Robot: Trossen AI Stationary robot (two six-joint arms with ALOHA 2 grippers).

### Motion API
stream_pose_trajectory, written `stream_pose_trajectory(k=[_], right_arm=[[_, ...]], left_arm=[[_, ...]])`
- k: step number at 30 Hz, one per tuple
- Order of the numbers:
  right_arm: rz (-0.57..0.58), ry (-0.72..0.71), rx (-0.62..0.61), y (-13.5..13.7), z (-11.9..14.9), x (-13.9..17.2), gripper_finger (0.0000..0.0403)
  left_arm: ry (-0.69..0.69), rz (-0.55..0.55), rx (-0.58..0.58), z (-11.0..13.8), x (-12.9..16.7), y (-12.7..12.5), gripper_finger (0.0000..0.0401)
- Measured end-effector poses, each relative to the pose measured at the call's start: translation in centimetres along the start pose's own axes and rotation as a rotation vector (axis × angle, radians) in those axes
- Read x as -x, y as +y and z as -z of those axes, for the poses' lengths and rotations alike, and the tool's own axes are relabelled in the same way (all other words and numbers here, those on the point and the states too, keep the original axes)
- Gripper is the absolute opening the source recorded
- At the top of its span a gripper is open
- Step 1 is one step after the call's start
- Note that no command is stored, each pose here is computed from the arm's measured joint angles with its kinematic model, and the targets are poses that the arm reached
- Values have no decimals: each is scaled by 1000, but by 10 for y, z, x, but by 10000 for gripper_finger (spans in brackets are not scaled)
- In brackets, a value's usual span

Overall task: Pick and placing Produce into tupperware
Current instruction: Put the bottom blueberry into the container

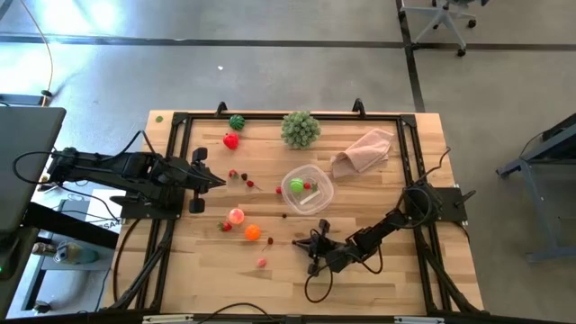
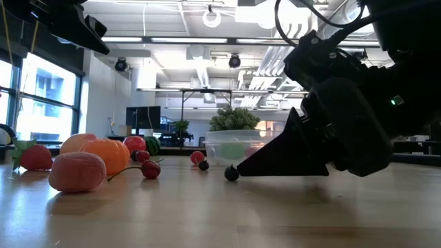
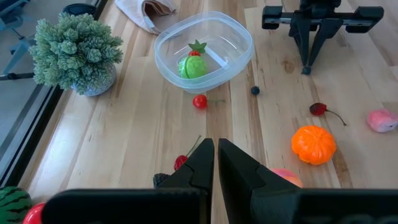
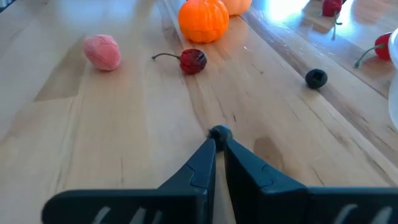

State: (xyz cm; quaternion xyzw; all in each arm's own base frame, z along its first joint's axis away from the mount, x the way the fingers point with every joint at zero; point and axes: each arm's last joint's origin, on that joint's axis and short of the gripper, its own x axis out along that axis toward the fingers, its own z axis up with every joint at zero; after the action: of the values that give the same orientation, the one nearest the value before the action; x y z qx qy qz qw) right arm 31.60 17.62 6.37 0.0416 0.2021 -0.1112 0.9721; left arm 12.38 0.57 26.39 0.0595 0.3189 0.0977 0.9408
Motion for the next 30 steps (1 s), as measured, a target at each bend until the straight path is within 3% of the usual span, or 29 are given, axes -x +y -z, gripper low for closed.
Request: stream_pose_trajectory(k=[12,23,30], right_arm=[[-54,48,-20,-2,1,-2,27],[-59,55,-54,-1,0,-2,120],[-29,55,-54,-9,-2,-9,133]], left_arm=[[0,0,0,0,0,0,14],[0,0,-1,0,0,0,14],[0,0,0,0,0,0,14]])
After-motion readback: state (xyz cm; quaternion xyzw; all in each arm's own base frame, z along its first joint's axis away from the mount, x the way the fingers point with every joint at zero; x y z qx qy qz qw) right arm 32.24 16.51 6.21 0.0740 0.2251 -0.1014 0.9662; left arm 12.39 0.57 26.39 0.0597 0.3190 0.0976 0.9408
